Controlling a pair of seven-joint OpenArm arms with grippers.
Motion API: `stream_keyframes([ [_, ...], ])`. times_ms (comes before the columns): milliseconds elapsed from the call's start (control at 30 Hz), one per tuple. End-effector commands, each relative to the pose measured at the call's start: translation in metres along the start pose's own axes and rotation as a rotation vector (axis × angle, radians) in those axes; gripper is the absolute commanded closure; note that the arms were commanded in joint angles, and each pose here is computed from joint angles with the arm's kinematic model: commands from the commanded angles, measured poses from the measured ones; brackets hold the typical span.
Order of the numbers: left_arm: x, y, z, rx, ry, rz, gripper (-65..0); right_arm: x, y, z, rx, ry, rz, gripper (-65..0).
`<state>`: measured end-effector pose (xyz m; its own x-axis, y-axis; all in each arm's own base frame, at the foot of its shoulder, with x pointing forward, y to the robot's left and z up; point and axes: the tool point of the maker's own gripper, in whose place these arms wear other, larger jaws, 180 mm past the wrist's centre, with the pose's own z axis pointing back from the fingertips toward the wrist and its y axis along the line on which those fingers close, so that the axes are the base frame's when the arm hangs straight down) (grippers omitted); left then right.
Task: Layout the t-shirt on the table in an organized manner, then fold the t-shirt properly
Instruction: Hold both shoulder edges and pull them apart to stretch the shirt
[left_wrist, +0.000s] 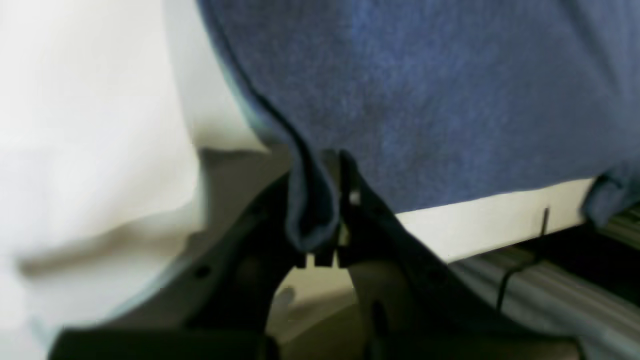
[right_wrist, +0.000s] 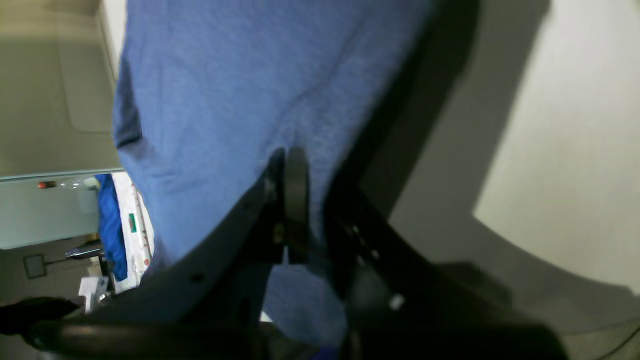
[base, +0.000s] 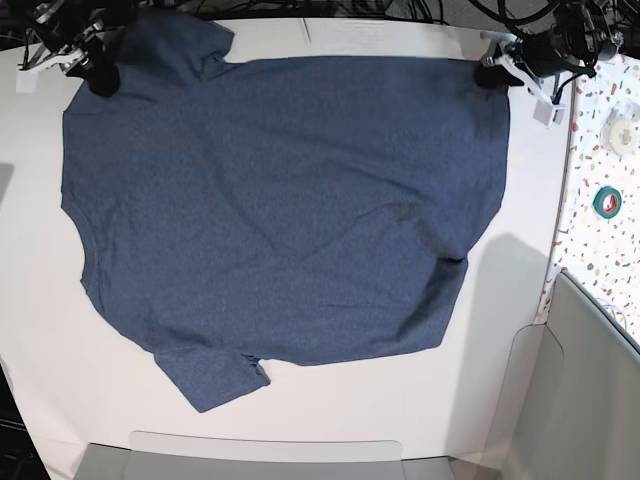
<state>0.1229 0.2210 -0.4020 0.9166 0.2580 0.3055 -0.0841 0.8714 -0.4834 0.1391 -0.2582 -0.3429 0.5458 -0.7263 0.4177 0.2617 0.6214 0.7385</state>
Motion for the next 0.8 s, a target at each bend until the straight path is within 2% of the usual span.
stream_keyframes([
  [0, 0.015, -0.006, 0.007, -0.006, -0.041, -0.044, 0.0, 0.011, 0.008, 0.006, 0.012, -0.029, 0.033, 0.0],
  [233, 0.025, -0.012, 0.012, -0.002, -0.067, -0.078, 0.0, 0.017, 0.033, 0.009, 0.045, -0.037, 0.117, 0.0],
  [533, 0.028, -0.002, 0.020, 0.028, -0.056, -0.107, 0.0, -0.004, 0.021, 0.026, -0.010, 0.023, 0.101, 0.0],
  [767, 0.000, 0.004, 0.024, 0.043, 0.007, -0.091, 0.0, -0.019, 0.010, 0.038, -0.055, 0.068, 0.083, 0.0],
])
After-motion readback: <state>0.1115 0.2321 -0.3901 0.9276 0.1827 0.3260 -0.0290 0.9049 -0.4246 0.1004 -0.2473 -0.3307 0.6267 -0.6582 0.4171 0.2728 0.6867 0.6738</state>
